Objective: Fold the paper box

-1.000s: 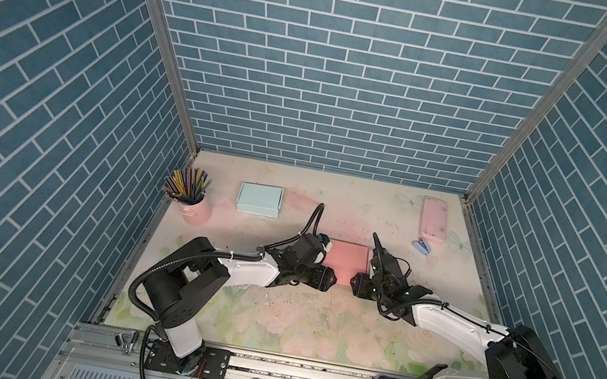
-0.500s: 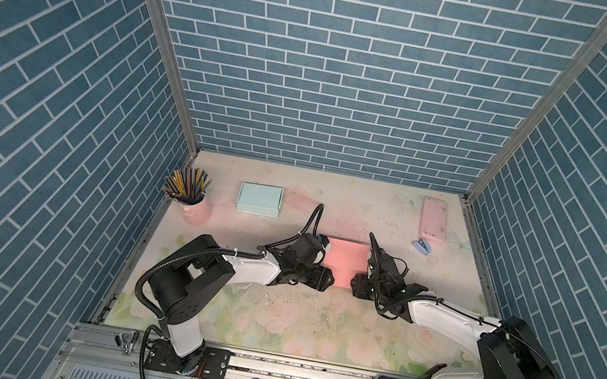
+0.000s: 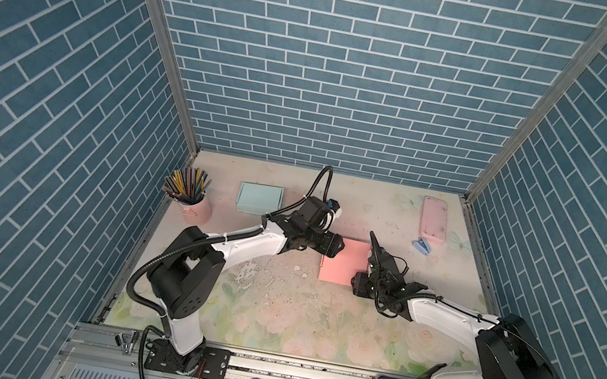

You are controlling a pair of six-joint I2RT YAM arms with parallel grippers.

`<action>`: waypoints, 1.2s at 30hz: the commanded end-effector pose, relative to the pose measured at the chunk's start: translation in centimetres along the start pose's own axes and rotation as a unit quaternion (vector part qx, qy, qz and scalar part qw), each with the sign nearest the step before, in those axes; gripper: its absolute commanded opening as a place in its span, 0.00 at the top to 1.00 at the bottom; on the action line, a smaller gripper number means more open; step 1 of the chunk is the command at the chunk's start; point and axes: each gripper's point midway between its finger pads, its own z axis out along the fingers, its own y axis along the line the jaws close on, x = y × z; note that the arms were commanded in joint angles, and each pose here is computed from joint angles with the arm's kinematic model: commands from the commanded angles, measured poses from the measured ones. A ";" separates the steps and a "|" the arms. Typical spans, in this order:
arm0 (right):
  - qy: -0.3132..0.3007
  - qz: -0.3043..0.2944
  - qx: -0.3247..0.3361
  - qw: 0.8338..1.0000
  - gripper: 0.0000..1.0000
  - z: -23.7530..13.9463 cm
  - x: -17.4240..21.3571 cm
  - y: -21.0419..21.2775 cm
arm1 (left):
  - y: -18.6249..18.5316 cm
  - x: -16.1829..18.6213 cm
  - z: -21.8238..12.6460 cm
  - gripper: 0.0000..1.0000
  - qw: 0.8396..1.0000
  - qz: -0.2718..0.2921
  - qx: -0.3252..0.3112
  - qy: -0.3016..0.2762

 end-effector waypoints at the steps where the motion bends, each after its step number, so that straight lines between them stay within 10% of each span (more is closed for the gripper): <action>1: -0.003 -0.012 0.010 1.000 0.49 0.1 -0.5 -0.2 | 1.7 -0.2 3.4 0.21 0.998 0.043 -0.017 0.031; 11: -0.002 -0.010 0.019 1.000 0.49 0.8 -0.7 -0.6 | 4.4 2.4 9.3 0.20 0.994 0.057 -0.030 0.087; 36: 0.001 -0.002 -0.011 1.000 0.52 5.5 -4.2 0.8 | 4.7 6.0 10.3 0.24 0.993 0.012 0.020 0.115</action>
